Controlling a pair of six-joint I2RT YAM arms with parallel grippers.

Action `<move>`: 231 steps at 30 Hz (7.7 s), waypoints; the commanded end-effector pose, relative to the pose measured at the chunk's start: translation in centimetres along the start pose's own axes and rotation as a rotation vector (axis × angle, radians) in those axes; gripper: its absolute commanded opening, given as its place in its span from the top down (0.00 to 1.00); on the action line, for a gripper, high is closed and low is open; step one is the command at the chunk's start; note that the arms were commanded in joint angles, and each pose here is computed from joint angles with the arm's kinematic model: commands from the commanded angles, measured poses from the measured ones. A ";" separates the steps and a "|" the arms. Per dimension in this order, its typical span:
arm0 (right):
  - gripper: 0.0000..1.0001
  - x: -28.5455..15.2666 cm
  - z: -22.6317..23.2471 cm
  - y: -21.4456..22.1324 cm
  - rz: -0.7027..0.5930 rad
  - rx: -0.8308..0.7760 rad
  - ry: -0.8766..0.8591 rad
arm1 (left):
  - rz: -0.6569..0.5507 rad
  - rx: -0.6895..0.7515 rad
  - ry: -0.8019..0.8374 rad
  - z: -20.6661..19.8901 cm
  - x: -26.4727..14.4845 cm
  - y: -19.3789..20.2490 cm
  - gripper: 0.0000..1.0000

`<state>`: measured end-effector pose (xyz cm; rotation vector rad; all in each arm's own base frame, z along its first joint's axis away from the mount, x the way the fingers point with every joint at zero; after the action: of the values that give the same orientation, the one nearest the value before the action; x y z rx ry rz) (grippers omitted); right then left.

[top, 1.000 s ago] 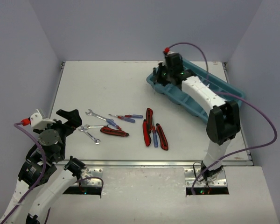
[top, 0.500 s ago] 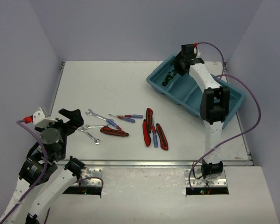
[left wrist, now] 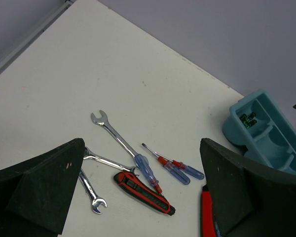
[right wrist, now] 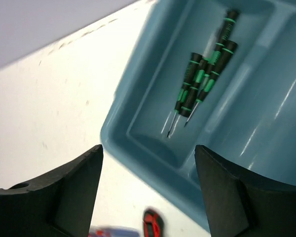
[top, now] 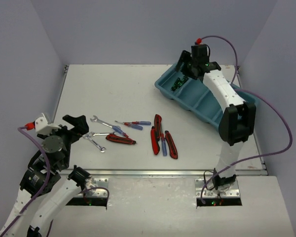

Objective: Sort the tools into containers

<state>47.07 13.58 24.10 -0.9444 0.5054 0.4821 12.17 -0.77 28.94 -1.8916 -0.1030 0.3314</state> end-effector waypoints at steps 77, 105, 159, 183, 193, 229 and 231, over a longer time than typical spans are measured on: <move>0.83 -8.2 -12.4 30.4 0.613 -0.640 0.280 | 0.096 0.110 0.115 -3.0 2.1 1.4 0.00; 1.00 -11.4 -8.8 25.3 0.422 -0.617 0.179 | 0.080 0.098 0.107 -2.7 1.8 1.1 0.00; 0.42 -8.2 0.2 6.6 0.145 -0.357 0.012 | 0.071 0.092 0.094 -2.5 1.7 1.0 0.00; 0.43 -2.6 2.6 26.6 0.221 -0.422 0.097 | 0.073 0.092 0.104 -2.6 1.7 1.0 0.00; 0.55 0.0 2.2 27.3 0.213 -0.383 0.165 | 0.060 0.082 0.118 -2.6 1.4 0.8 0.00; 0.56 1.1 0.2 28.8 0.251 -0.387 0.274 | 0.051 0.077 0.134 -2.6 1.2 0.7 0.00; 0.55 1.1 0.0 29.0 0.254 -0.382 0.282 | 0.050 0.077 0.134 -2.5 1.2 0.7 0.00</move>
<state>30.72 28.40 6.34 -1.3537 0.7661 0.7198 13.84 -3.03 28.15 -1.8208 0.0719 0.2836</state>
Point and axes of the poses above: each gripper's point midway between its finger pads, its own x axis out along the fingers, its own z axis along the line the jaws close on, y = z × x, the point moved 7 cm from there along -x, back along the fingers, and after that the axes turned 9 degrees about x, right-handed, at the moved point
